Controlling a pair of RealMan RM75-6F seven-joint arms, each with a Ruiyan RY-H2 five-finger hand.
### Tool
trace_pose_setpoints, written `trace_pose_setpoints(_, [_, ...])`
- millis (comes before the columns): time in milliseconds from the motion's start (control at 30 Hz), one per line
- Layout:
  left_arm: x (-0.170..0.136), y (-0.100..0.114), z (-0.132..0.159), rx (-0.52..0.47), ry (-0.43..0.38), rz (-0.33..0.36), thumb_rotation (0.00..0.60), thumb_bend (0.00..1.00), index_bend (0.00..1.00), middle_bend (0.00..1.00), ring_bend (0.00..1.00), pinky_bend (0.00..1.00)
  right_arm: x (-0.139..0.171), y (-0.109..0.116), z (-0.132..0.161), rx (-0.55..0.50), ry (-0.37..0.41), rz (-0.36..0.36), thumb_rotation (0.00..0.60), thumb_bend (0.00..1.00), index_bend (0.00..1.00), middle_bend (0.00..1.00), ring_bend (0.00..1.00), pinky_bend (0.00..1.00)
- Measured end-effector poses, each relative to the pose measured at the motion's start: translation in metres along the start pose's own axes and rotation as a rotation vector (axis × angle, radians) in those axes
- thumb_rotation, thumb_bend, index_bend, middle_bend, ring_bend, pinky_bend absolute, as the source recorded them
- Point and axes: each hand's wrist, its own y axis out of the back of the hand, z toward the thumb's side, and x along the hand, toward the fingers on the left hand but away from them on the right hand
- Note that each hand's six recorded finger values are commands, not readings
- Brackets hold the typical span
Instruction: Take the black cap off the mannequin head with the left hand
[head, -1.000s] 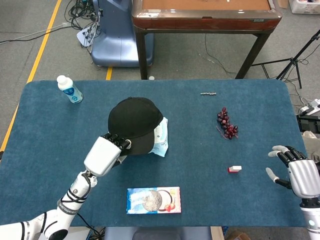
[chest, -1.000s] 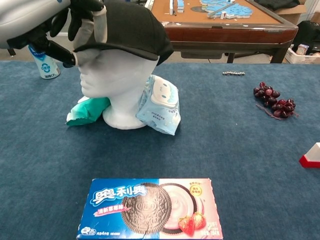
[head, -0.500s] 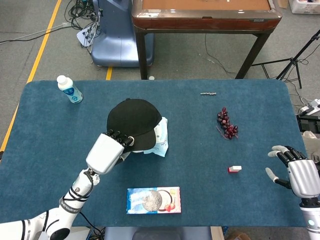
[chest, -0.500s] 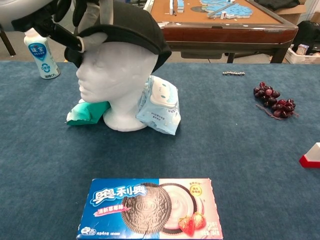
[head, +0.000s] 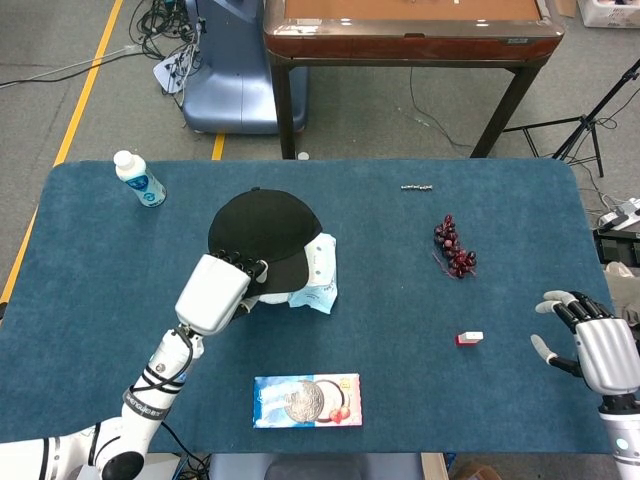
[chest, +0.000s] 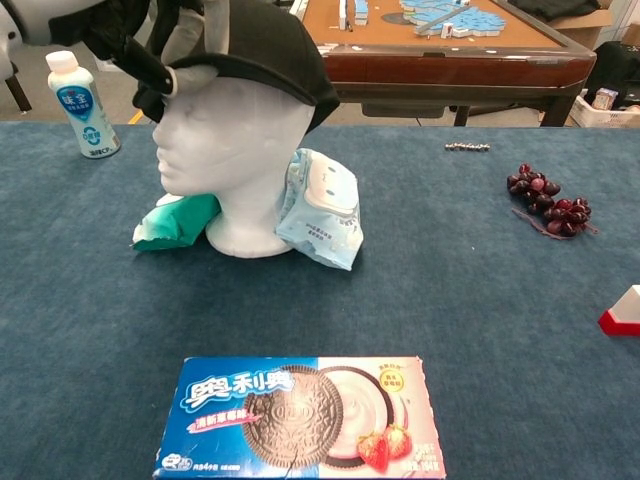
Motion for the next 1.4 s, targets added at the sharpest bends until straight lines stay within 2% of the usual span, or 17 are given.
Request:
trace_pose_setpoints(800, [0.014, 0.020, 0.005, 0.009, 0.007, 0.060, 0.600, 0.70, 0.66, 0.70, 0.60, 0.69, -0.002, -0.004, 0.001, 0.004, 0.001, 0.012, 0.600, 0.27, 0.42, 0.33, 0.28, 0.41])
trace_pose_setpoints(1400, [0.027, 0.026, 0.003, 0.034, 0.020, 0.134, 0.600, 0.69, 0.65, 0.69, 0.60, 0.69, -0.003, -0.006, 0.000, 0.006, 0.000, 0.020, 0.600, 0.27, 0.42, 0.33, 0.28, 0.41])
